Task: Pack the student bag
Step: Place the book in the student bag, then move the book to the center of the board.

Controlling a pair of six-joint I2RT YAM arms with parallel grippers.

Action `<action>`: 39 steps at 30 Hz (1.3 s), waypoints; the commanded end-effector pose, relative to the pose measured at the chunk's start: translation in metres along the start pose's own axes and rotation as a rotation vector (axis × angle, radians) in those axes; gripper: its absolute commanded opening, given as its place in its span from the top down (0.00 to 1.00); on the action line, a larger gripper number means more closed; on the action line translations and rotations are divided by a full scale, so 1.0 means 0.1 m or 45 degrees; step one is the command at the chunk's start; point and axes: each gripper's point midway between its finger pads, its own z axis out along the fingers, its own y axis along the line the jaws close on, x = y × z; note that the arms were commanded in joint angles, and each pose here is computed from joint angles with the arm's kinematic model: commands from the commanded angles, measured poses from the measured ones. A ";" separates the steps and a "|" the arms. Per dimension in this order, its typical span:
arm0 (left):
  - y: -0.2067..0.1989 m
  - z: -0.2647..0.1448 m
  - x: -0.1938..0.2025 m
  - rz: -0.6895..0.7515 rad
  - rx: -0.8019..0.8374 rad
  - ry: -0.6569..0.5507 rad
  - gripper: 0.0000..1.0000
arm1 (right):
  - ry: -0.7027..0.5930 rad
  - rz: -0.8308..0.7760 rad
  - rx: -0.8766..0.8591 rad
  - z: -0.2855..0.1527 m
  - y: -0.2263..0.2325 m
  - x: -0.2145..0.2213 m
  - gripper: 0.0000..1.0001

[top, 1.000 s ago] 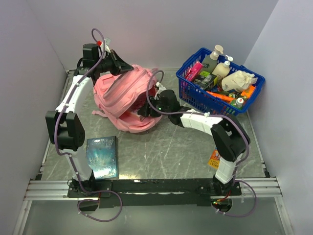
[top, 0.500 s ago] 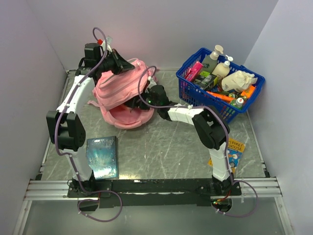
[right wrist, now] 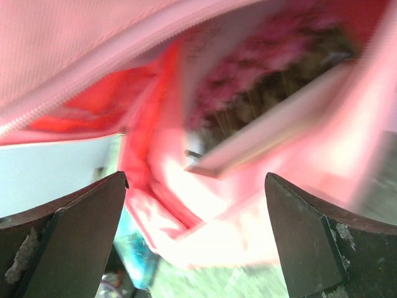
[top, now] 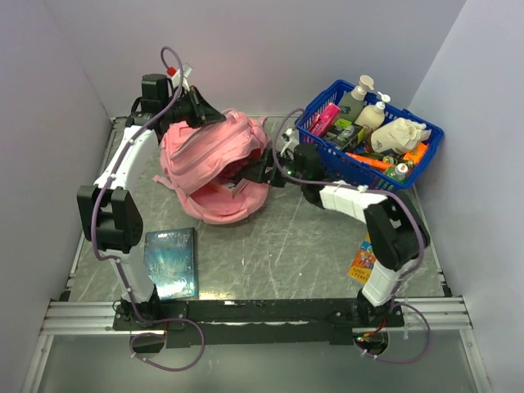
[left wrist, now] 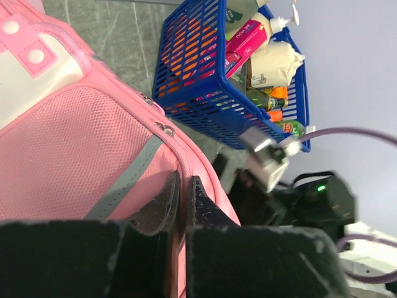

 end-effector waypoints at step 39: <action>-0.48 -0.25 0.01 0.267 0.268 -0.029 0.99 | -0.659 0.935 1.924 -4.19 -1.66 0.99 0.16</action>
